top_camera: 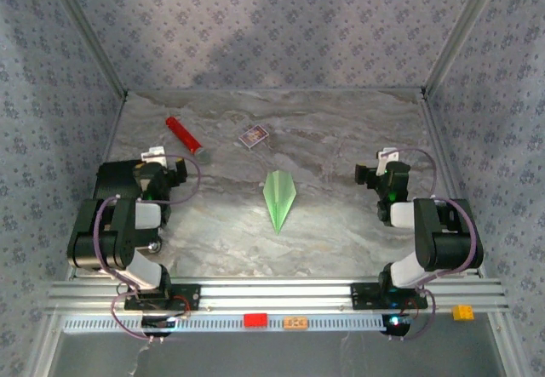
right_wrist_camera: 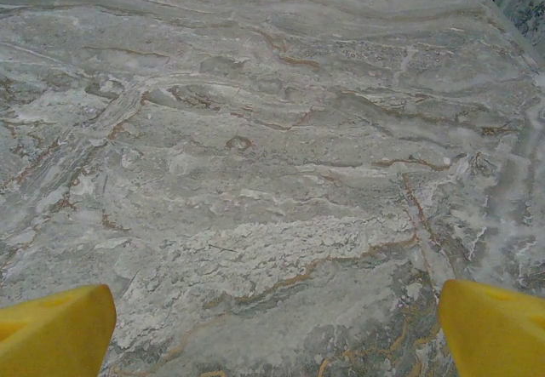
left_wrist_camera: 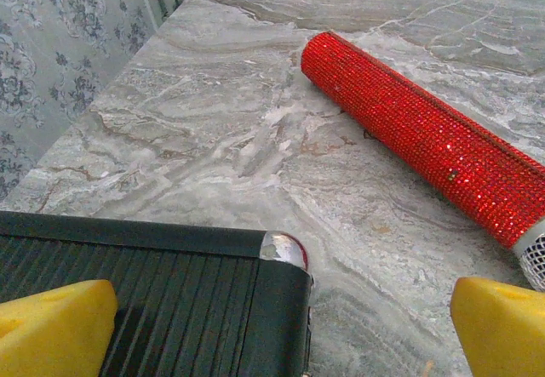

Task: Fold a paper plane with a square sheet of paper (pick it up from the middle)
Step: Reset both arms

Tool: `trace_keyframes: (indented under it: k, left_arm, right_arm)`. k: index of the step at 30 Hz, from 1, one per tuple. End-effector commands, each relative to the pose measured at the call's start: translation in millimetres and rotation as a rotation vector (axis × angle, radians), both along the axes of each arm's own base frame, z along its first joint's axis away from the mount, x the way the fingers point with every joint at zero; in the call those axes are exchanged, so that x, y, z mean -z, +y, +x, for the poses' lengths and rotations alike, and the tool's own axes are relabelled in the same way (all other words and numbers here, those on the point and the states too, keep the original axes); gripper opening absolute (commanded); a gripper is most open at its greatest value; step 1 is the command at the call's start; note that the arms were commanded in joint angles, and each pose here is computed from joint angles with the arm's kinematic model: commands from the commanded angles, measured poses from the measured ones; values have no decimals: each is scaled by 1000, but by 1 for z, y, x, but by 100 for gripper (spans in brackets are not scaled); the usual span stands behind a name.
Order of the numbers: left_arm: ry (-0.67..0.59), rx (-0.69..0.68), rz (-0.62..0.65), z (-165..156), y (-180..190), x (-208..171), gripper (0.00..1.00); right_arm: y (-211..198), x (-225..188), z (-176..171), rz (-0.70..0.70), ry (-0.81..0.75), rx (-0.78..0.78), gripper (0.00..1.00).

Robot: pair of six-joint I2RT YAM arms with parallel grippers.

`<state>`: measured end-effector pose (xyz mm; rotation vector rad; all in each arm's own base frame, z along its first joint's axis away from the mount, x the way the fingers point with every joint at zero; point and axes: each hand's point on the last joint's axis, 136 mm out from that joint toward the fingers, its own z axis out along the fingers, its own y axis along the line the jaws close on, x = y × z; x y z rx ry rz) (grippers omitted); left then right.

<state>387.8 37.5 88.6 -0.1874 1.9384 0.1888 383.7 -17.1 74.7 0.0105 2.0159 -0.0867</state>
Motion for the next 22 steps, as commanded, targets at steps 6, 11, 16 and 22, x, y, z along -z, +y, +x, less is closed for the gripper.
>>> trace_keyframes:
  k: [6,11,16,22]
  left_arm:
    - [-10,14,-25,5,-4,-3,100]
    - [-10,14,-24,5,-4,-3,100]
    - [-10,14,-24,5,-4,-3,100]
    - [-10,15,-24,5,-5,-3,100]
  right_arm:
    - [-1,-7,7,11,-26,6,99]
    - [-1,-7,6,7,-27,7,99]
    - [-1,-7,7,7,-26,7,99]
    - [-1,-8,7,6,-30,9,99]
